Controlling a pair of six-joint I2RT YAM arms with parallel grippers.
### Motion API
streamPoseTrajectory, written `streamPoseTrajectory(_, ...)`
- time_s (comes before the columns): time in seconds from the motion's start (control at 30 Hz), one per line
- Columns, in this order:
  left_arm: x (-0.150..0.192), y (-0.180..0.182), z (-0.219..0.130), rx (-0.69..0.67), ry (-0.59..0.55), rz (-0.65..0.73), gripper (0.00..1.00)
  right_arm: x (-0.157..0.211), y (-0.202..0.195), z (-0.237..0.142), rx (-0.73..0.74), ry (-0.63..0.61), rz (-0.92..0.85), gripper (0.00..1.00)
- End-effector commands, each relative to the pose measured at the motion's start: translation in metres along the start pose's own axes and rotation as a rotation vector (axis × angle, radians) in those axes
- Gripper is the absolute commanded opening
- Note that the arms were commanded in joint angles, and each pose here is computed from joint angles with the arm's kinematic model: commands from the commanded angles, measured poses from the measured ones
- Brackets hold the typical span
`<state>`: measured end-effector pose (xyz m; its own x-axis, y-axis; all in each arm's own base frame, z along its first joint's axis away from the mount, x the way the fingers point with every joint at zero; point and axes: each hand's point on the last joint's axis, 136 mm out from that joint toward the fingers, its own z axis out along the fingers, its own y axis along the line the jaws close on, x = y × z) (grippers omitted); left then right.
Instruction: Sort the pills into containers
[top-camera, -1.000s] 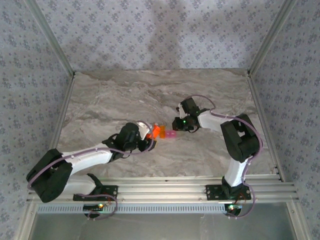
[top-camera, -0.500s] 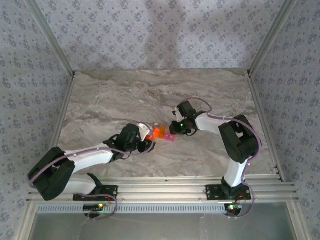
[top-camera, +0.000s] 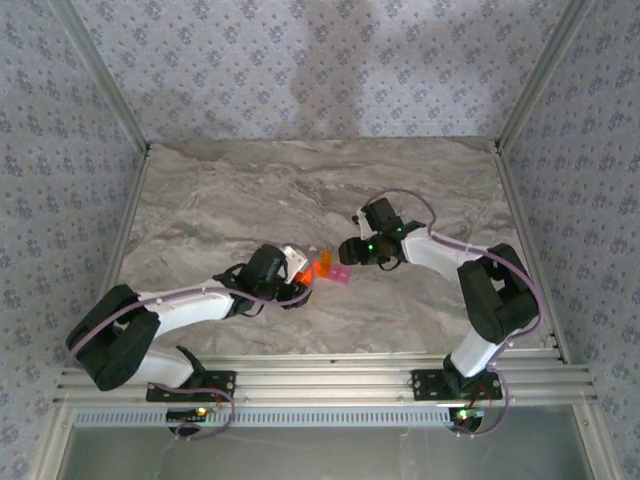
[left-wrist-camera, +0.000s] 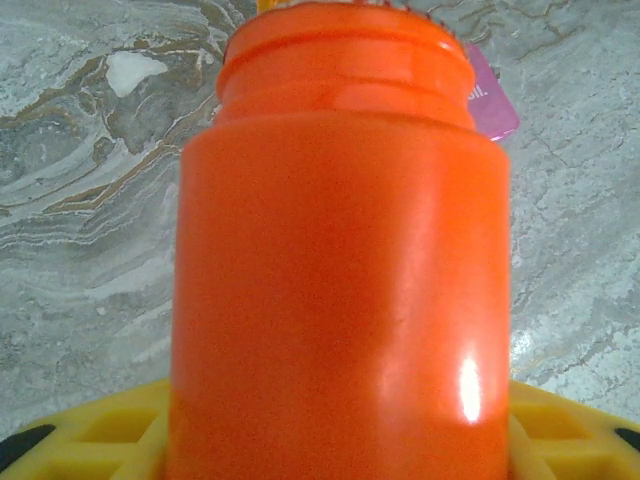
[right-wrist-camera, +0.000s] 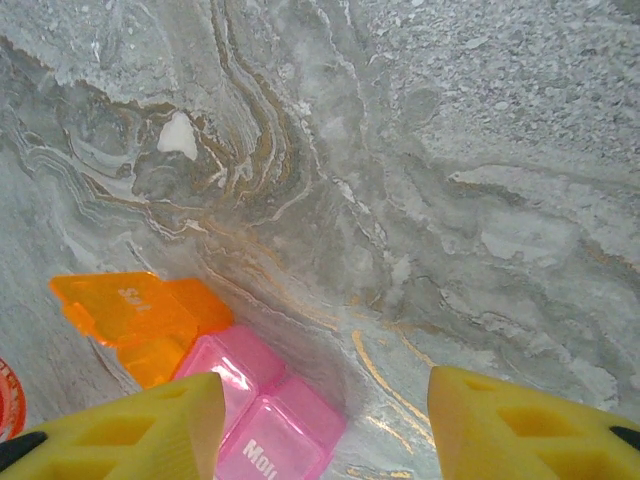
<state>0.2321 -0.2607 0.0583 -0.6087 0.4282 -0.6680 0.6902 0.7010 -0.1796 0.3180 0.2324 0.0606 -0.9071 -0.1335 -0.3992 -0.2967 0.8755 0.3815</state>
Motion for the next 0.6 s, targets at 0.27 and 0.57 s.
streamPoseTrajectory(0.27,-0.005,0.0,0.005,0.024,0.073,0.018,0.0,0.03,0.0,0.003,0.035,0.089,-0.063,0.59)
streamPoseTrajectory(0.57,-0.008,-0.001,0.011,0.04,0.119,0.027,0.0,0.04,-0.003,0.01,0.052,0.129,-0.073,0.59)
